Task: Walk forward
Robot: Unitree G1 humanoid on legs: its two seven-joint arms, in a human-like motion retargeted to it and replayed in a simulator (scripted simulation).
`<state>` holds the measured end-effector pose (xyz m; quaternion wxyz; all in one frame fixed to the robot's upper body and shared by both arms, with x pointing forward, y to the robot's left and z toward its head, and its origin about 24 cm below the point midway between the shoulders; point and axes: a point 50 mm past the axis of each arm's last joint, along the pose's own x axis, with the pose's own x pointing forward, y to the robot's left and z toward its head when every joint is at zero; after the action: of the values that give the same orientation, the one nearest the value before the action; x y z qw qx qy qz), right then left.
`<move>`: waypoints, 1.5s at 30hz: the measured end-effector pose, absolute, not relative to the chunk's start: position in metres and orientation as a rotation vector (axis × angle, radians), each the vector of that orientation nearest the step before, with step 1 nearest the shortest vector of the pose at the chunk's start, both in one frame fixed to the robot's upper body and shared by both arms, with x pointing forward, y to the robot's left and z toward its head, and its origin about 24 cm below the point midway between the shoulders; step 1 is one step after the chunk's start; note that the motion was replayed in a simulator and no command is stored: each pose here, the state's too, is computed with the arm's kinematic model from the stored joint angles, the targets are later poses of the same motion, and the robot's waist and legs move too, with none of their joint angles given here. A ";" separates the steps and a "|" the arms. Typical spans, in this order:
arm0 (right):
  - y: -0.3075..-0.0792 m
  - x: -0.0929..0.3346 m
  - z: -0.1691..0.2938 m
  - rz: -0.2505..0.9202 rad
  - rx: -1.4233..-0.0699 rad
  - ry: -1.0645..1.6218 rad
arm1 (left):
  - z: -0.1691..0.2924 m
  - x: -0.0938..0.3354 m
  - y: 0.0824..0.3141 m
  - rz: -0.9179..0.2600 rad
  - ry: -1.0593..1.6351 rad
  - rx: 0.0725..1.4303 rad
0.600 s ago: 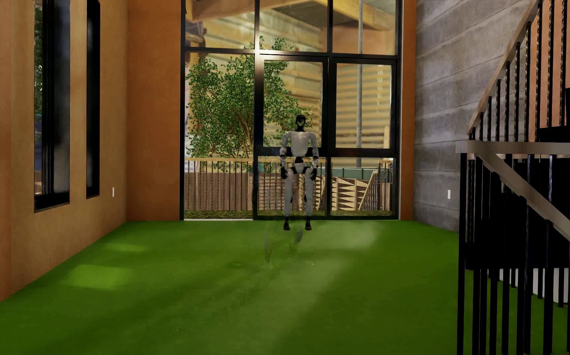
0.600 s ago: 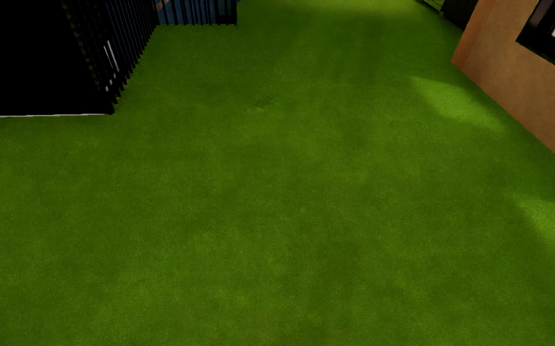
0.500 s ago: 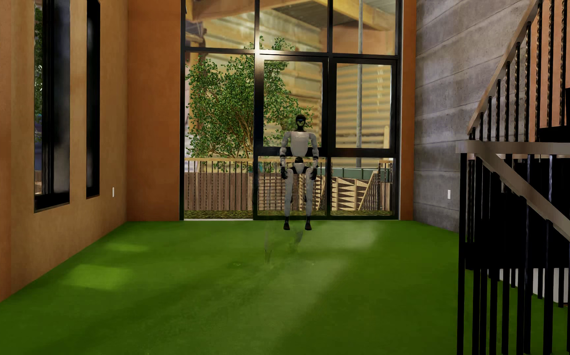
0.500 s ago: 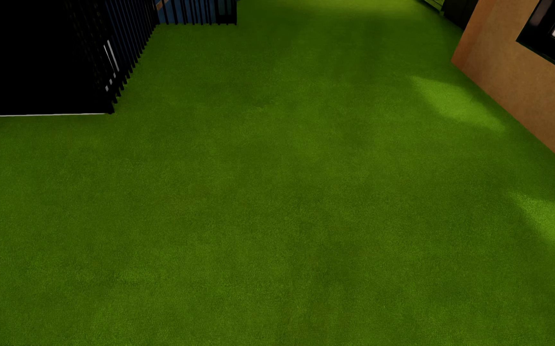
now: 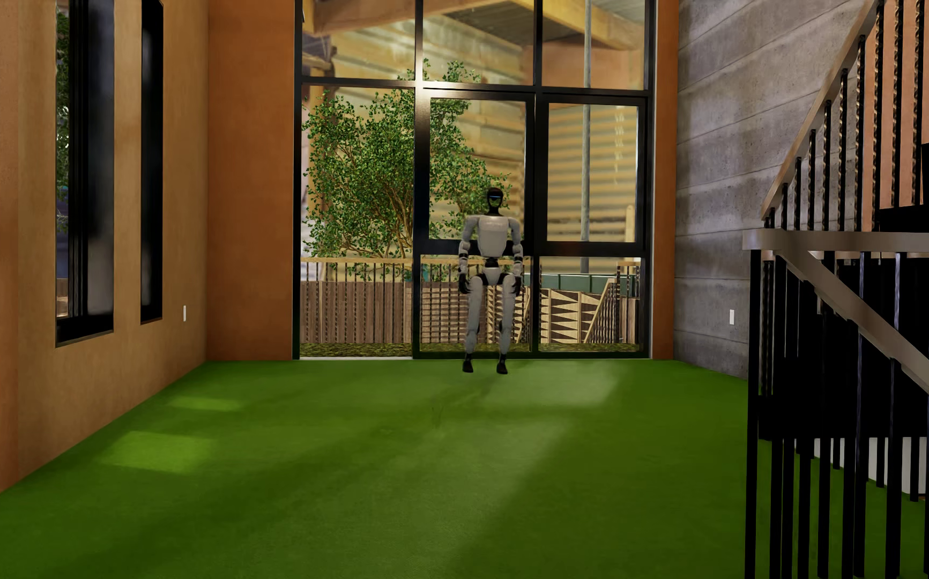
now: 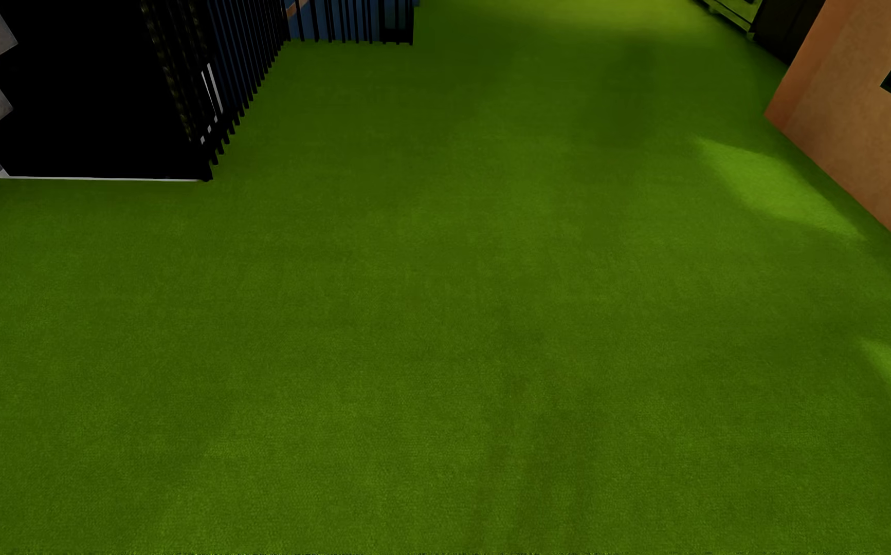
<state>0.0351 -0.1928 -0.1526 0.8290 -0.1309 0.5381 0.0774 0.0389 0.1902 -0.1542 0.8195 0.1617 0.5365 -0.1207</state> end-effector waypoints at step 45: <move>-0.201 -0.007 -0.158 0.090 -0.239 1.281 | -0.137 0.081 0.200 -0.168 0.981 0.322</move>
<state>-0.0066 -0.2009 -0.1583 0.7943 -0.1112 0.5958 0.0418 0.0806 0.2000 -0.1368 0.8662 0.1537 0.4686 -0.0804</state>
